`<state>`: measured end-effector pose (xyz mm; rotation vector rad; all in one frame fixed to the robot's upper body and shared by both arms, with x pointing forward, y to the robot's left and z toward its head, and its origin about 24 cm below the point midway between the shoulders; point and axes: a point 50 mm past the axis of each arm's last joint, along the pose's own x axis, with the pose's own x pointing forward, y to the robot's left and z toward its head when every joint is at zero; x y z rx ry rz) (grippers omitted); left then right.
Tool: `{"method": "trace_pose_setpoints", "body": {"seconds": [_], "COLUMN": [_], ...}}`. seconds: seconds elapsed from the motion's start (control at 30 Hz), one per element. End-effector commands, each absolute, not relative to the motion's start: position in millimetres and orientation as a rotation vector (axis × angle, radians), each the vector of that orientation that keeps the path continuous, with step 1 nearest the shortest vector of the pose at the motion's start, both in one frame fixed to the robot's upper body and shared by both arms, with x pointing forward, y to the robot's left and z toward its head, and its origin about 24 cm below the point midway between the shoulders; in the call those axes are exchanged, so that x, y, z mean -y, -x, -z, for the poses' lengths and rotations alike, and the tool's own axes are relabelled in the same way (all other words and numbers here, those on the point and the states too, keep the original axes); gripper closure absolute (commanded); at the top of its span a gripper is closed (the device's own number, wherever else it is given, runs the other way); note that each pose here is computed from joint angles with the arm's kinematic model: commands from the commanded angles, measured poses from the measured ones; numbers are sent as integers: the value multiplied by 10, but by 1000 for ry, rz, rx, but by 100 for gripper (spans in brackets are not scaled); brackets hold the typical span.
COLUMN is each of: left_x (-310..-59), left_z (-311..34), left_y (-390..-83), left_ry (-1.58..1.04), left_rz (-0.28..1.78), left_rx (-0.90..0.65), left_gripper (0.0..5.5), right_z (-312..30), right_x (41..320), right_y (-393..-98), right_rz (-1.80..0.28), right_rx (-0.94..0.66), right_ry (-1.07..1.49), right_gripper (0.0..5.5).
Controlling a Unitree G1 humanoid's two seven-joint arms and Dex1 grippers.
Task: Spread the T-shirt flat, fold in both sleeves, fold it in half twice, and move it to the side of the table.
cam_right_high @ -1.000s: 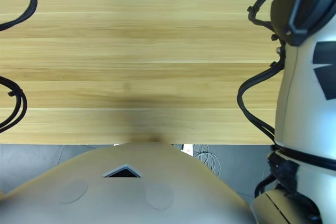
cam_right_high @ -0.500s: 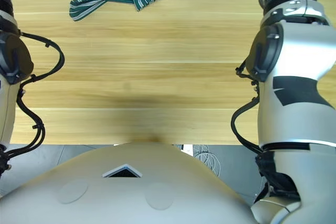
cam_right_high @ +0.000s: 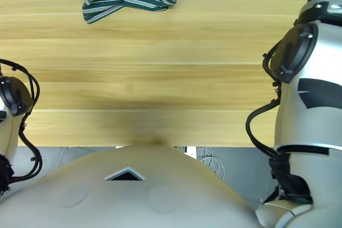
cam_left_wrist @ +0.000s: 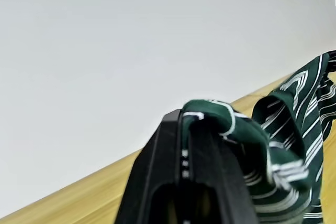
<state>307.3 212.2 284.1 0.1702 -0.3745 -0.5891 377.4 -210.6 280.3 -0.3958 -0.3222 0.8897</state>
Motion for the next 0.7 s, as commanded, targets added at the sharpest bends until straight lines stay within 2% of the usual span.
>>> {"method": "trace_pose_setpoints", "body": {"seconds": [0.03,0.17,0.23,0.3,0.4,0.53,0.7], "left_x": [-2211,-2117,-1991,-1897,-1901,-2045,-2219], "left_z": [-2647,-2163,-1904,-1738,-1668,-1482,-955], "left_y": [-2778,-2369,-2083,-1771,-1472,-1334,-1405], "left_ry": [-169,-162,-139,-111,-105,-249,-648], "left_rz": [586,709,846,1012,1197,1312,1267], "left_rx": [319,143,40,-17,-57,-183,-358], "left_gripper": [549,549,549,549,549,549,549], "right_z": [-2500,-1981,-1765,-1648,-1591,-1492,-1296], "right_x": [2171,2163,2251,2426,2649,2730,2664], "right_y": [-3533,-3051,-2763,-2621,-2545,-2455,-2199], "right_rz": [-959,-1145,-1265,-1307,-1313,-1345,-1469], "right_rx": [254,157,111,41,-28,-73,-113], "right_ry": [455,573,644,649,619,621,666], "right_gripper": [550,550,550,550,550,550,550]}}
